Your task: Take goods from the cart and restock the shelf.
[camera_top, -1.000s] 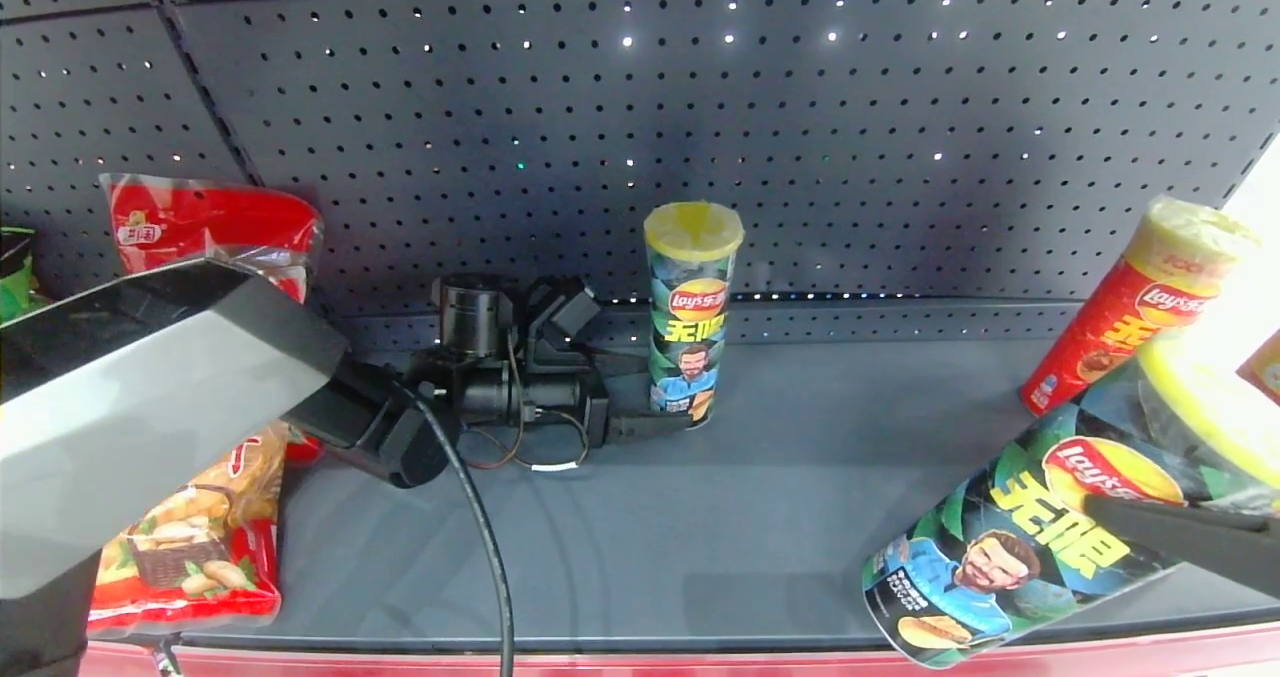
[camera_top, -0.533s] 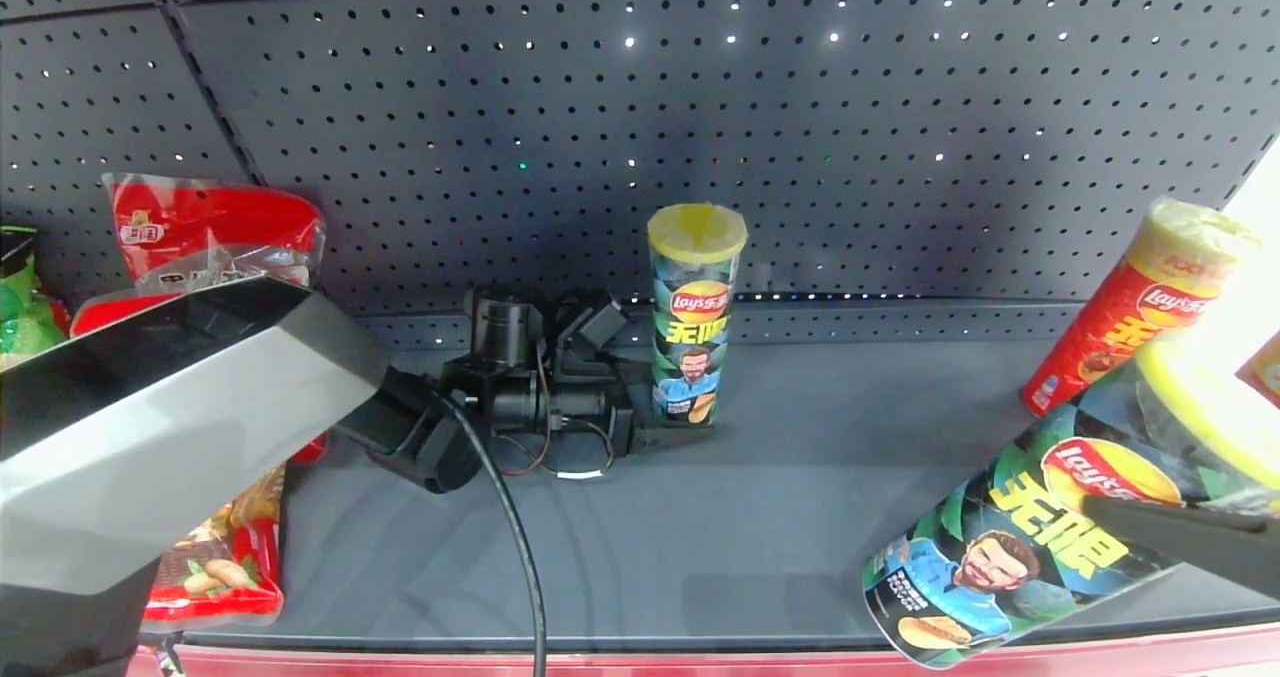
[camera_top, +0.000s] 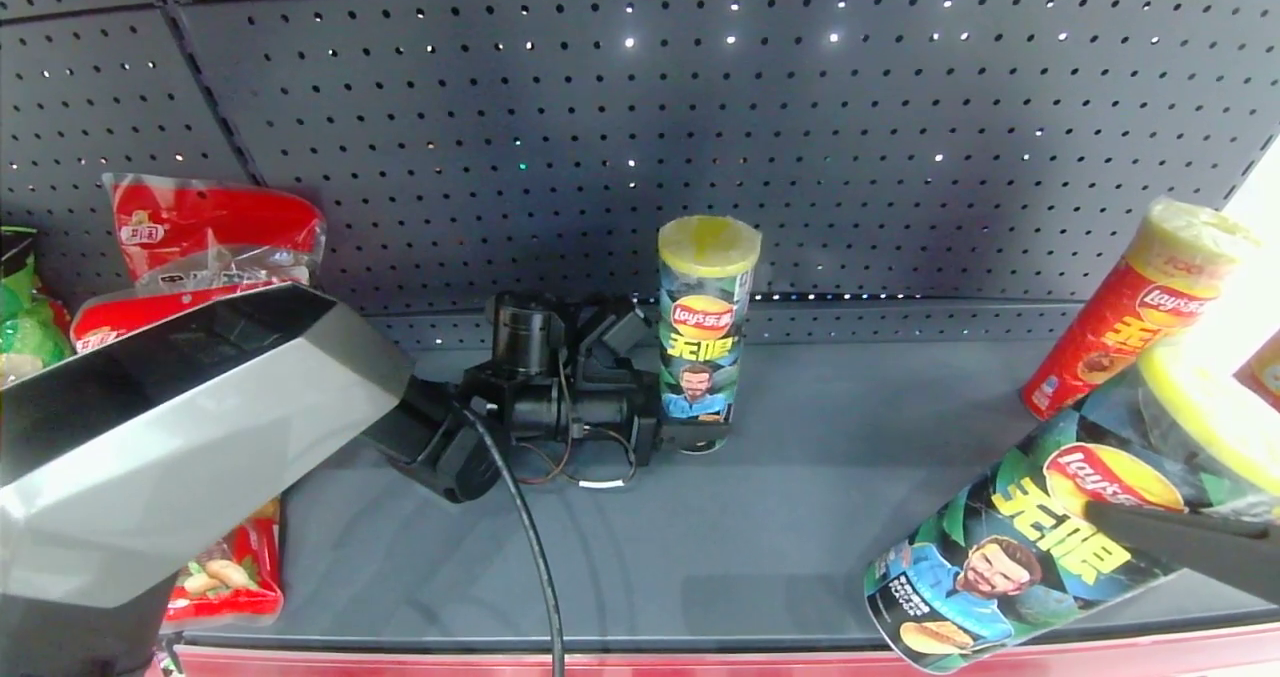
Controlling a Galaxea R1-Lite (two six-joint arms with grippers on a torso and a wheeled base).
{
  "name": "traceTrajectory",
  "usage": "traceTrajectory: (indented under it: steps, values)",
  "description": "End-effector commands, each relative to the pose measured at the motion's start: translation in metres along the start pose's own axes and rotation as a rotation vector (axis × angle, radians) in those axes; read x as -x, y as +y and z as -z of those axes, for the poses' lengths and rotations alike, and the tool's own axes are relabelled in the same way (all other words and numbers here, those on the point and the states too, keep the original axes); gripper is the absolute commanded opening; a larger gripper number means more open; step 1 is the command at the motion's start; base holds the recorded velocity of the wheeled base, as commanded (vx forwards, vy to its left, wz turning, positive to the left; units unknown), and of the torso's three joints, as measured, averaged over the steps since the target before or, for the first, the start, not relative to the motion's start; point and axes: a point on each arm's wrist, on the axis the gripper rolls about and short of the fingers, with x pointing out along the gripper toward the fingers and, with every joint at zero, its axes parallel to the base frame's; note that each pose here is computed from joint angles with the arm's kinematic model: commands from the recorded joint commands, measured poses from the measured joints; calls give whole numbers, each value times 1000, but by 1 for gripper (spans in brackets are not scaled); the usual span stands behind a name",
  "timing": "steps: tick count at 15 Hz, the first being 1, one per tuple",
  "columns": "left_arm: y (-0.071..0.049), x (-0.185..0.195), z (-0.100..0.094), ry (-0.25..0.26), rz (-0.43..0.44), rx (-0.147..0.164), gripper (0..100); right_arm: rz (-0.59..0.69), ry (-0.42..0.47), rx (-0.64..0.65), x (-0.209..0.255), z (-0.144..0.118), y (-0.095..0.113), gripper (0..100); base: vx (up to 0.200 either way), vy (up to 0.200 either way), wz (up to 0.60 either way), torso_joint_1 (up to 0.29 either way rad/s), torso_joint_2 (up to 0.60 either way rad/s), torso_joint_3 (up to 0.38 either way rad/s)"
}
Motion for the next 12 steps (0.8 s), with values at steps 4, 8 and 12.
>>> traceTrajectory:
  steps: [4,8,12]
  values:
    - [-29,21,-8,17,7,15,0,-1,-4,2,0,-1,0,0,0,0,0,0,0,0]
    - [-71,28,-5,64,35,54,0,-2,-11,7,1,-3,0,0,0,0,0,0,0,0]
    - [-89,20,3,100,69,77,0,-1,-17,9,1,-5,0,0,0,0,0,0,0,0]
